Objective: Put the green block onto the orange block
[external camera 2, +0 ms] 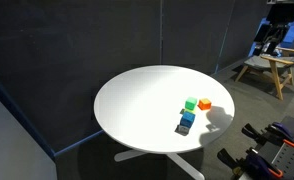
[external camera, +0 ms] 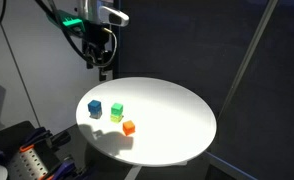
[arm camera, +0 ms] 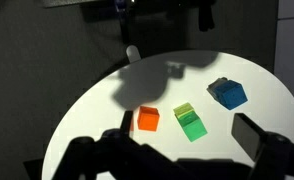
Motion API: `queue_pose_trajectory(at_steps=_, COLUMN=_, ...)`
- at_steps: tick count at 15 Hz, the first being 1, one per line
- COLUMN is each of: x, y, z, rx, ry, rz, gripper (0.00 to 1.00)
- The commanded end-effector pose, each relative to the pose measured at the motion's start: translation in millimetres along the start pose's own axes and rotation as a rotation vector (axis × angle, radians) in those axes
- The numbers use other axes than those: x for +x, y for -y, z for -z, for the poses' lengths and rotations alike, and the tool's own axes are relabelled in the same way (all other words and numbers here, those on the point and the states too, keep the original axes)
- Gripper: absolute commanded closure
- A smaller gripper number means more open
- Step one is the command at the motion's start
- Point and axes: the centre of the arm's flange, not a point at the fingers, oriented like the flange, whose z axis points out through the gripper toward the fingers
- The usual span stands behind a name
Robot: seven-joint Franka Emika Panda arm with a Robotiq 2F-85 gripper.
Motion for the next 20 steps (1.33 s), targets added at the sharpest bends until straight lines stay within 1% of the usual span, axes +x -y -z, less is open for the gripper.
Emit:
queue_pose_trajectory(at_steps=1, x=0.0, y=0.0, z=0.0, rx=0.000, ry=0.000, rz=0.000, gripper=0.00)
queue_pose_trajectory(at_steps=8, x=0.0, y=0.0, z=0.0, rx=0.000, ry=0.000, rz=0.000, gripper=0.00)
queue_pose_trajectory(at_steps=14, x=4.9, y=19.1, z=4.8, rx=-0.080, ry=-0.025, rz=0.012, gripper=0.00)
queue_pose_trajectory(at_steps=18, x=9.9, y=38.3, z=7.7, rx=-0.148, ry=-0.066, rz=0.050, gripper=0.00)
queue_pose_trajectory(at_steps=20, x=13.5, y=48.3, z=7.2, rx=-0.172, ry=-0.104, rz=0.083, gripper=0.00)
